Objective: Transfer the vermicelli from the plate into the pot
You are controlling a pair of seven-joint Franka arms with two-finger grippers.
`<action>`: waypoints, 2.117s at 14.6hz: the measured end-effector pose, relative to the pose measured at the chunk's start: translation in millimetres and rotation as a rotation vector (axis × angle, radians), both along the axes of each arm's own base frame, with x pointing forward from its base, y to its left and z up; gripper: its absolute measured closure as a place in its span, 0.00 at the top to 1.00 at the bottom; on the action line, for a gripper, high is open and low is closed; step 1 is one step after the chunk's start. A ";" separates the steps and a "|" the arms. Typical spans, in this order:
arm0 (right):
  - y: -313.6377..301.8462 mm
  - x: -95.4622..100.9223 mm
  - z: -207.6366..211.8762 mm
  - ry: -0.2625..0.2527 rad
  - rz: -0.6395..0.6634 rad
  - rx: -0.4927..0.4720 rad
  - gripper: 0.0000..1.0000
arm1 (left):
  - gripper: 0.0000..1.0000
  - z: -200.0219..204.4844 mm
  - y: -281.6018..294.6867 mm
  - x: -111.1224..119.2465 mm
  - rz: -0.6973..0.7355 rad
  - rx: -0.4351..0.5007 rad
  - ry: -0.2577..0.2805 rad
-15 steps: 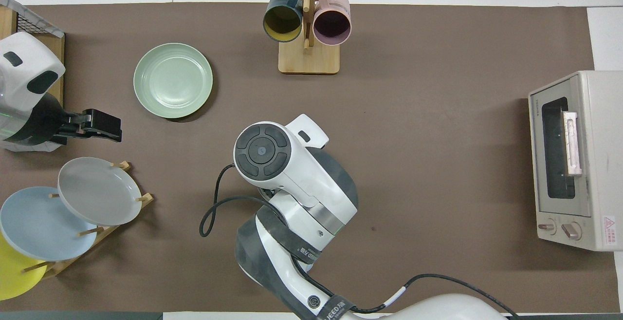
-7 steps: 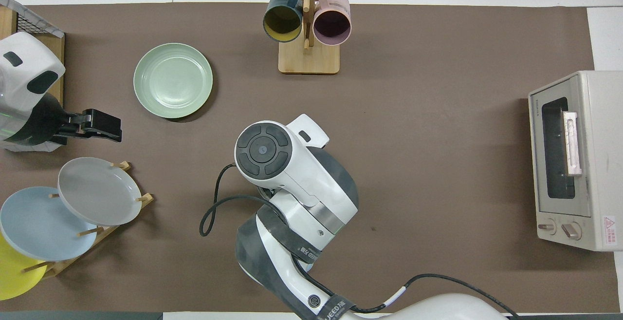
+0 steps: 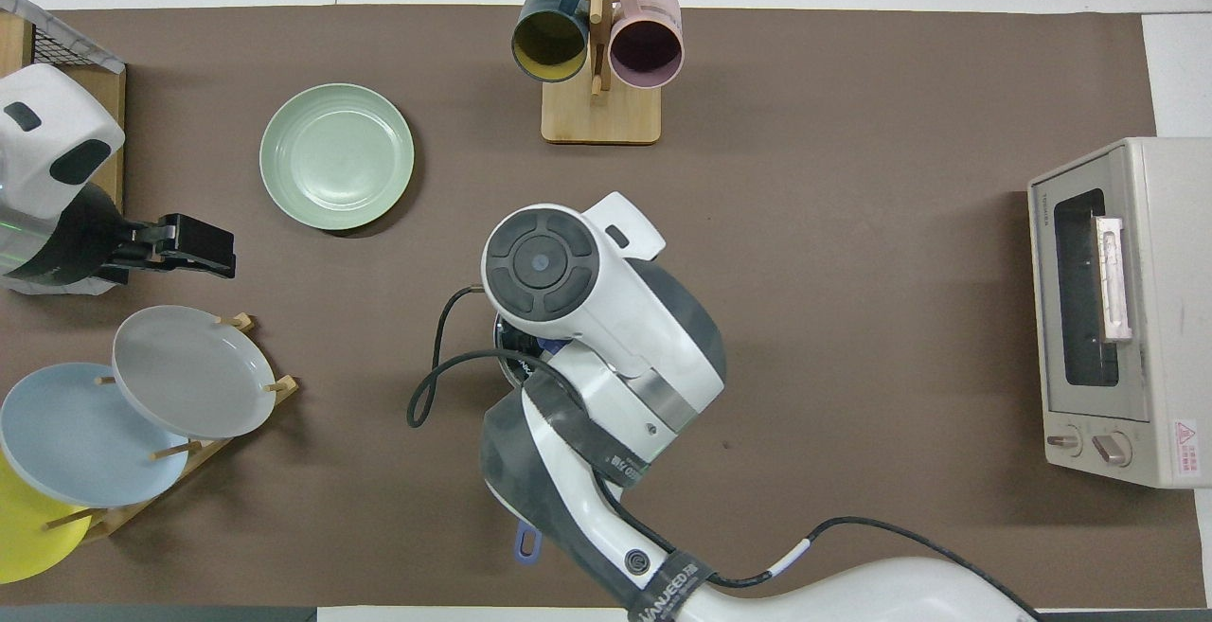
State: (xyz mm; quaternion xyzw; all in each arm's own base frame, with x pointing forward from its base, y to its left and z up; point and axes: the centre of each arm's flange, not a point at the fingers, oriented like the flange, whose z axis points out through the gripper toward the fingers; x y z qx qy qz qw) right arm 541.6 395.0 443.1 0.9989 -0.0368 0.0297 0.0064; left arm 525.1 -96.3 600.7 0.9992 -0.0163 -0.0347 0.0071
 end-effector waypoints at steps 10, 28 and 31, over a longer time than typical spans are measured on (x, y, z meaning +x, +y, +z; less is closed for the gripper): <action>-254.3 25.8 157.5 0.121 0.004 -0.062 1.00 | 1.00 4.9 2.7 -2.0 0.005 -0.001 -0.008; -387.8 -3.1 177.9 0.166 0.018 -0.014 1.00 | 1.00 6.3 4.1 -2.5 0.007 -0.001 -0.011; -387.0 -3.4 178.5 0.165 0.019 -0.014 1.00 | 1.00 6.3 4.1 -2.5 0.007 -0.001 -0.011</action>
